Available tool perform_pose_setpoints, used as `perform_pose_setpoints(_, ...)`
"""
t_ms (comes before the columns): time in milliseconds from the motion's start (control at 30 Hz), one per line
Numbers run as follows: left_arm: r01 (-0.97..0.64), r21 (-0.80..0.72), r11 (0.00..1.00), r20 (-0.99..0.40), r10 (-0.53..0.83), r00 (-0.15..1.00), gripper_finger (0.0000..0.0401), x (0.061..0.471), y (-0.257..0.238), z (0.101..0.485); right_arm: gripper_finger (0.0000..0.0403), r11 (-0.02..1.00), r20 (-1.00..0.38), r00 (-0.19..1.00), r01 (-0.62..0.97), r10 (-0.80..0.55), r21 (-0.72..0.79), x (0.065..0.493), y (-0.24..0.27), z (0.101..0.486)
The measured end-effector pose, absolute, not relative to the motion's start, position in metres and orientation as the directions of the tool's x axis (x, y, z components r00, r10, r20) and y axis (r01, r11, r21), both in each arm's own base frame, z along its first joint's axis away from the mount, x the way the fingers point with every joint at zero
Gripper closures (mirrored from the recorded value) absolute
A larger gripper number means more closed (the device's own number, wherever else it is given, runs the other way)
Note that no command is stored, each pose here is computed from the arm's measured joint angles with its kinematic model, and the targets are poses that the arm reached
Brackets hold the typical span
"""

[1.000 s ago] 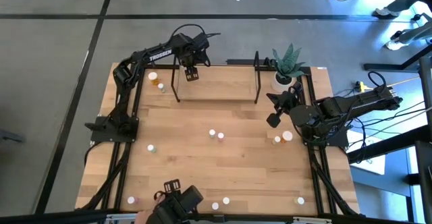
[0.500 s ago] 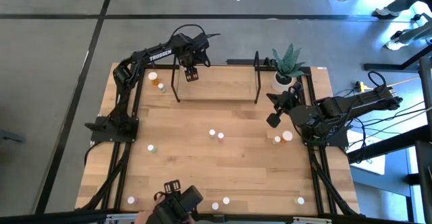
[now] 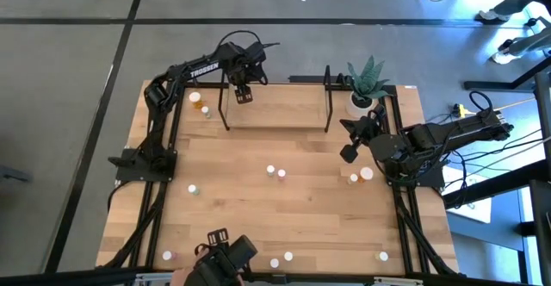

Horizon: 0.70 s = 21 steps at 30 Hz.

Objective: Pick and place medicine bottles onto shelf by color
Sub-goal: Put the bottom left orange pill bottle on the shelf

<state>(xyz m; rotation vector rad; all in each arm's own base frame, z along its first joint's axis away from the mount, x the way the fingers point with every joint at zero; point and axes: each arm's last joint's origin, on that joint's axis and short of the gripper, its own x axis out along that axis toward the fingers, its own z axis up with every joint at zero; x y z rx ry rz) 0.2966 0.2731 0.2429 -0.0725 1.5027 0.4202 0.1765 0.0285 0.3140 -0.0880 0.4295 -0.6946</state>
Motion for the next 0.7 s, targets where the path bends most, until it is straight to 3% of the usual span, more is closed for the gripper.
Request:
perform_pose_setpoints(300, -0.316, 0.210, 0.925, -0.974, 0.226, 0.014, 0.0188, 0.2968, 0.2734, 0.2429, 0.0393, 0.768, -0.354, 0.685, 0.601, -0.637, -0.220, 0.1765, 0.0285, 0.3140)
perform_pose_setpoints(700, -0.316, 0.259, 0.913, -0.963, 0.268, -0.015, 0.0111, 0.2961, 0.2751, 0.2435, 0.0393, 0.768, -0.354, 0.685, 0.601, -0.637, -0.220, 0.1765, 0.0285, 0.3140)
